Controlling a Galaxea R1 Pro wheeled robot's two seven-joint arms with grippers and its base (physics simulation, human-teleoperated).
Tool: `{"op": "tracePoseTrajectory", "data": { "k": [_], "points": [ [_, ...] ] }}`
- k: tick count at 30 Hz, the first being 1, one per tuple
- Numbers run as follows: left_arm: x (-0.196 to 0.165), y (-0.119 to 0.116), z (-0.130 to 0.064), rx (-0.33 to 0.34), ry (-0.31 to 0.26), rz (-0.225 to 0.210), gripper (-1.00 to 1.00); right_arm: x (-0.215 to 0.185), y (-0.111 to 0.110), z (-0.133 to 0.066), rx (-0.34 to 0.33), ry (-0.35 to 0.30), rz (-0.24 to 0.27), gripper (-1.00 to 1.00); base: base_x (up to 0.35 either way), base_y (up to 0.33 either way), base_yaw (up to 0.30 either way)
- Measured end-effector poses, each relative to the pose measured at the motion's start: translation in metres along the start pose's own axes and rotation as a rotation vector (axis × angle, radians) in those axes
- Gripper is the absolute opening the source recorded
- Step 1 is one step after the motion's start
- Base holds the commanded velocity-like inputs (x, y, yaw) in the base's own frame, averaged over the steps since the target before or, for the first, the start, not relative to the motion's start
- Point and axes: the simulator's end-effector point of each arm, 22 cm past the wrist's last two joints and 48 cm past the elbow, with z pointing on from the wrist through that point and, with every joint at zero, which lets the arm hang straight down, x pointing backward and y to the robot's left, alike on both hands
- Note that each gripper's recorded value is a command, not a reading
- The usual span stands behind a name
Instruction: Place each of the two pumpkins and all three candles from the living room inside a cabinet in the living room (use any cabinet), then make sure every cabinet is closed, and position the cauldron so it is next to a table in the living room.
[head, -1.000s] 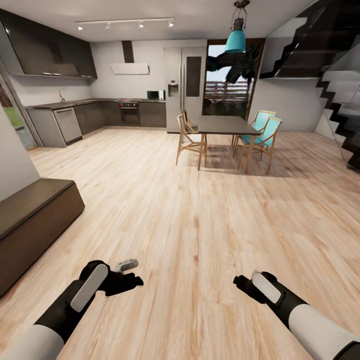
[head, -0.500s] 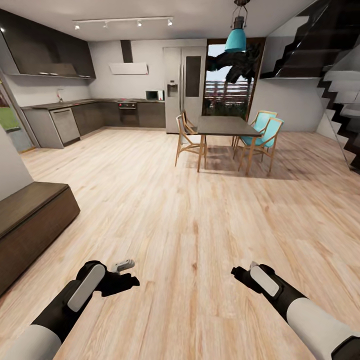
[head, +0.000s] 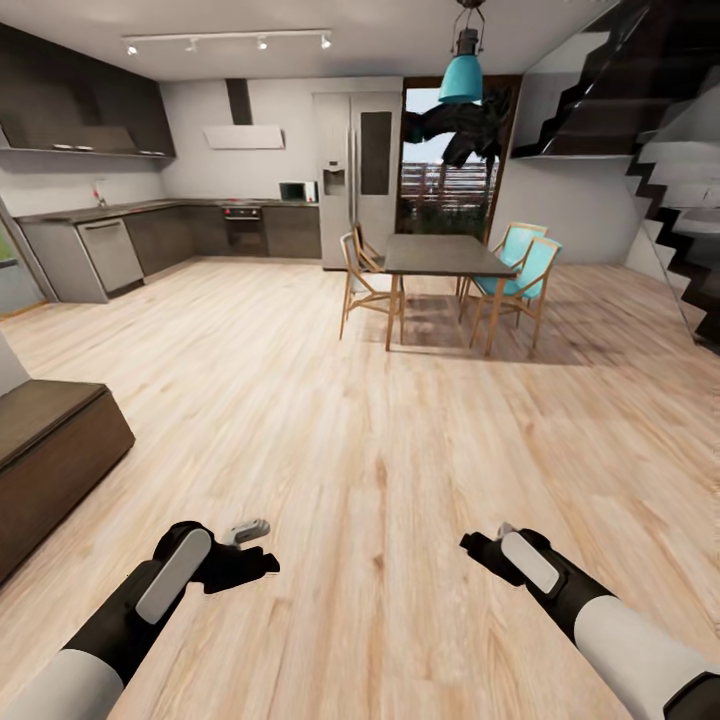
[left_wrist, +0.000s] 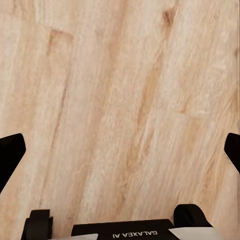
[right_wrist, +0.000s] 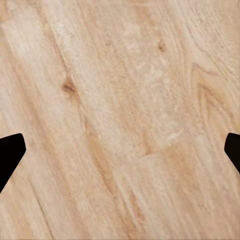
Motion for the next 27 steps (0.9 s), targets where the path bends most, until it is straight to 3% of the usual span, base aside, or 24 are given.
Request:
{"op": "tracePoseTrajectory", "data": {
  "k": [15,27],
  "points": [
    [-0.0007,0.0006,-0.0018,-0.001,-0.003,-0.002,1.0,-0.0006,0.0071,-0.0024,-0.023,-0.002,-0.001,1.0,0.326,-0.015,-0.265],
    [-0.0005,0.0008,-0.0017,-0.001,-0.002,-0.002,1.0,-0.001,0.006,-0.0024,-0.021,-0.002,-0.001,1.0,0.337,0.0,-0.112]
  ]
}}
